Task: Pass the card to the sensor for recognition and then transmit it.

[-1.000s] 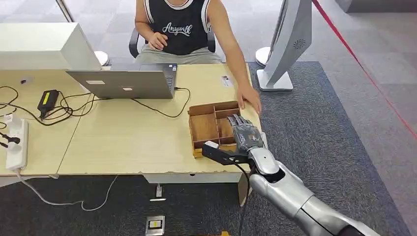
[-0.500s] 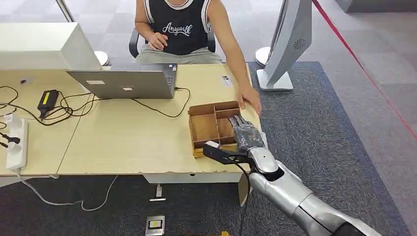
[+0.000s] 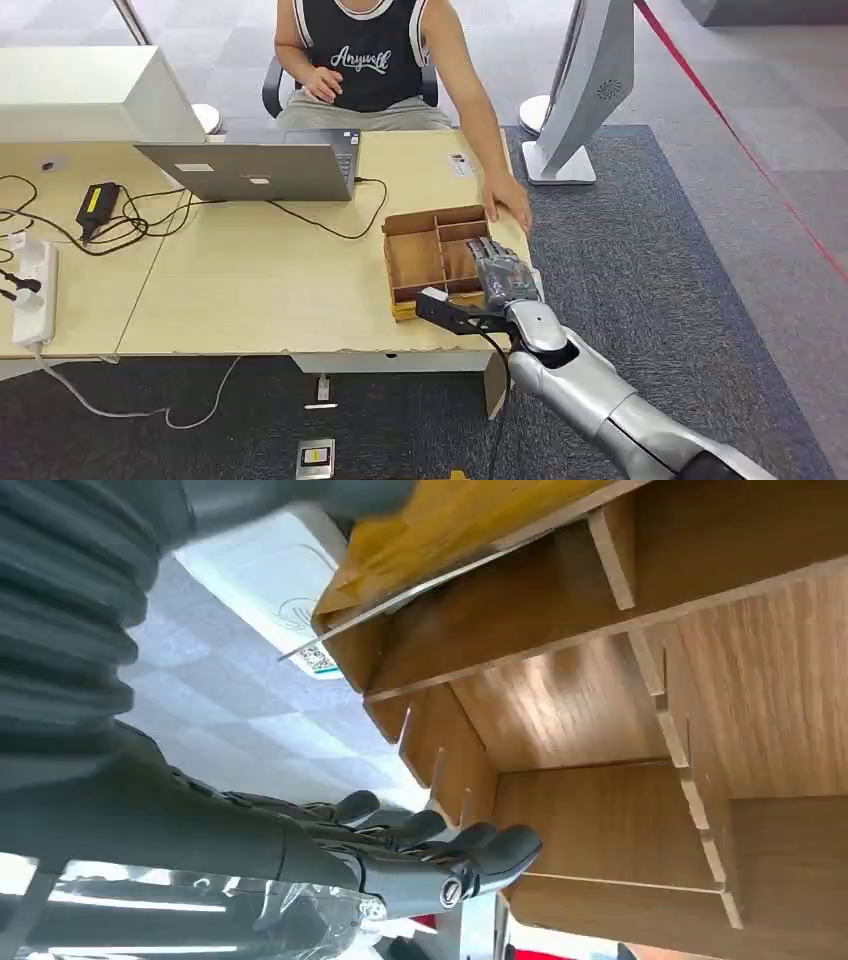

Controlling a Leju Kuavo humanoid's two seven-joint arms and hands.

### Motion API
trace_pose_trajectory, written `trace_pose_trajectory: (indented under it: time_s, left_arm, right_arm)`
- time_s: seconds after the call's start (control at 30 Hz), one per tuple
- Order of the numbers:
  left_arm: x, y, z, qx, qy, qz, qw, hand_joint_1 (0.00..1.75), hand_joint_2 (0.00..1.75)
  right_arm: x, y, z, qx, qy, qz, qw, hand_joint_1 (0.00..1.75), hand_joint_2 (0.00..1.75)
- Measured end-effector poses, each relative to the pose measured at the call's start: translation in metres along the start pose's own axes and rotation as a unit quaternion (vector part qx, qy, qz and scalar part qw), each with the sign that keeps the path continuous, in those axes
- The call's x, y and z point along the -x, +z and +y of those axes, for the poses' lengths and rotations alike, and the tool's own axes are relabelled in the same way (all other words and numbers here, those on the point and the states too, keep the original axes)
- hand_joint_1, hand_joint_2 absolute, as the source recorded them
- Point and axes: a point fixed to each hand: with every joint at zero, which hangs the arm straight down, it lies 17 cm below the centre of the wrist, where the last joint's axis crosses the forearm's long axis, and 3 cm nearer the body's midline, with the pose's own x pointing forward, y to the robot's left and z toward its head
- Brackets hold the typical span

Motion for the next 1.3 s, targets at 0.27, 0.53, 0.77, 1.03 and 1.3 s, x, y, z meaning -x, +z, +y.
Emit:
trace_pose_trajectory:
  time_s: [0.27, 0.53, 0.77, 1.03, 1.3]
  left_arm:
    - [0.0000, -0.0001, 0.0007, -0.002, 0.000, 0.000, 1.000, 0.00, 0.00]
    - [0.0000, -0.0001, 0.0006, -0.002, 0.000, 0.000, 1.000, 0.00, 0.00]
    - [0.0000, -0.0001, 0.0006, -0.002, 0.000, 0.000, 1.000, 0.00, 0.00]
    - [-0.0003, -0.0001, 0.0009, -0.002, 0.000, -0.001, 1.000, 0.00, 0.00]
    - [-0.0005, -0.0001, 0.0009, -0.002, 0.000, -0.002, 1.000, 0.00, 0.00]
  right_arm:
    - [0.0005, -0.0002, -0.0006, 0.002, -0.001, 0.001, 1.000, 1.55, 1.75]
    - [0.0008, -0.0003, -0.0006, 0.002, -0.001, 0.001, 1.000, 1.55, 1.75]
    - [0.0009, -0.0005, -0.0014, 0.005, -0.002, 0.001, 1.000, 1.75, 1.75]
    - [0.0012, -0.0005, -0.0017, 0.005, -0.002, 0.001, 1.000, 1.64, 1.75]
    - [0.0016, 0.0000, -0.0007, 0.005, -0.004, -0.001, 1.000, 1.75, 1.75]
